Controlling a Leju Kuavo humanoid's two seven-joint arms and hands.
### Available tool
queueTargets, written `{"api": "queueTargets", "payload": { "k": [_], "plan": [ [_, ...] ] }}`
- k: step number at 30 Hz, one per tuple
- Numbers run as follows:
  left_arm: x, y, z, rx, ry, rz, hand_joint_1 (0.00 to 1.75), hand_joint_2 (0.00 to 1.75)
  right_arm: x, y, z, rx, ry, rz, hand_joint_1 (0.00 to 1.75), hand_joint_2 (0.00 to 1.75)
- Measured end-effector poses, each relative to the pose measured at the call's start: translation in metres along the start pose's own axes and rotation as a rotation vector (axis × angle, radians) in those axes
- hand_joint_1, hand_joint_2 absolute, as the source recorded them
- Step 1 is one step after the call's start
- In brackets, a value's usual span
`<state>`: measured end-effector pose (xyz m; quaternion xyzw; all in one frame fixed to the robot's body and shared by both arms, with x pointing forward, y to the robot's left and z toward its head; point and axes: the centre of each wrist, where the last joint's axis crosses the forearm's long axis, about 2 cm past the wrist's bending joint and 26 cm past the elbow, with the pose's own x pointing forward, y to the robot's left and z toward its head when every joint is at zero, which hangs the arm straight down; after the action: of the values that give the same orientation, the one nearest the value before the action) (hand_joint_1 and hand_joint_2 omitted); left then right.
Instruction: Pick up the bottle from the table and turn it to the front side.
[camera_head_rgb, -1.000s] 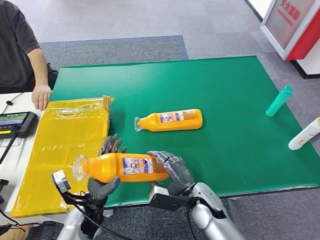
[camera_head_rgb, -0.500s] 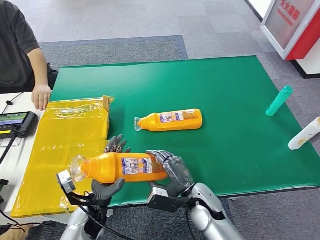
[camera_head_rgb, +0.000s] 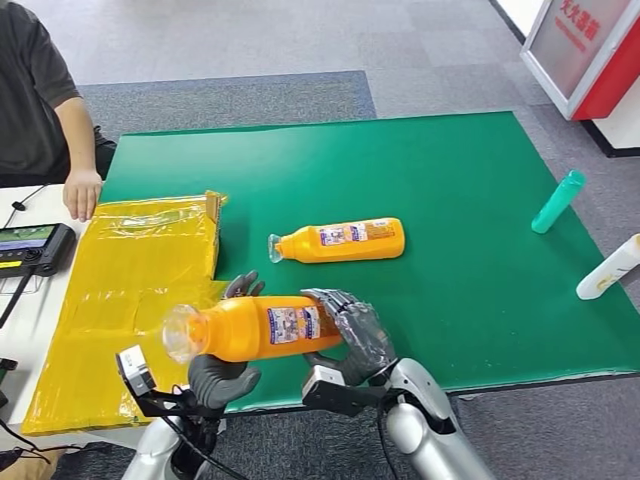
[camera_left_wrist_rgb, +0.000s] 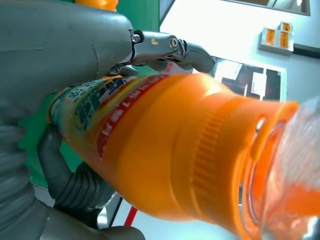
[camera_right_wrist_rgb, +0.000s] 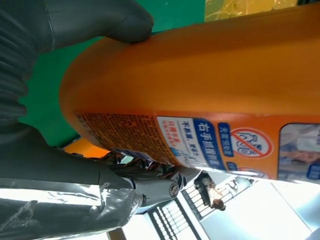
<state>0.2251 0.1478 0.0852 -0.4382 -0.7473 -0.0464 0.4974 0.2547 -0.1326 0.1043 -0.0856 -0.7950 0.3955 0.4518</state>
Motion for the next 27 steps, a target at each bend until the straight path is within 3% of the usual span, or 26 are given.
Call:
{"api": "queueTargets", "payload": {
  "k": [3,4,6,16,17,20,21,27],
  "plan": [
    [0.0019,-0.002,-0.0001,-0.016,-0.004,-0.01,1.43,1.75,-0.0014,-0.0016,-0.0001,-0.006,0.004,0.004,1.75,1.75],
    [0.0025,-0.0023,-0.0002,-0.018,-0.004,-0.015,1.63,1.75,-0.0017,-0.002,-0.0001,-0.007,0.005,0.005,1.75,1.75],
    [0.0036,-0.0029,-0.0003,-0.02,-0.007,-0.026,1.75,1.75,-0.0022,-0.0025,-0.0002,-0.01,0.008,0.008,1.75,1.75],
    [0.006,-0.0045,-0.0003,-0.019,-0.02,-0.042,1.75,1.75,-0.0032,-0.0036,0.0,-0.014,0.011,0.019,1.69,1.75],
    [0.006,-0.0045,-0.0002,-0.018,-0.02,-0.043,1.75,1.75,-0.0033,-0.0037,0.0,-0.014,0.011,0.019,1.37,1.75],
    [0.006,-0.0045,0.0,-0.017,-0.016,-0.056,1.75,1.75,-0.0039,-0.0043,0.0,-0.015,0.014,0.023,0.12,1.75],
    [0.0061,-0.0044,0.0001,-0.016,-0.014,-0.066,1.75,1.75,-0.0043,-0.0048,0.0001,-0.018,0.017,0.025,0.0,1.75],
    [0.0078,-0.0034,0.0033,0.019,0.023,-0.201,1.75,1.75,-0.0076,-0.0084,0.0007,-0.046,0.04,0.041,0.0,1.75]
  ]
}}
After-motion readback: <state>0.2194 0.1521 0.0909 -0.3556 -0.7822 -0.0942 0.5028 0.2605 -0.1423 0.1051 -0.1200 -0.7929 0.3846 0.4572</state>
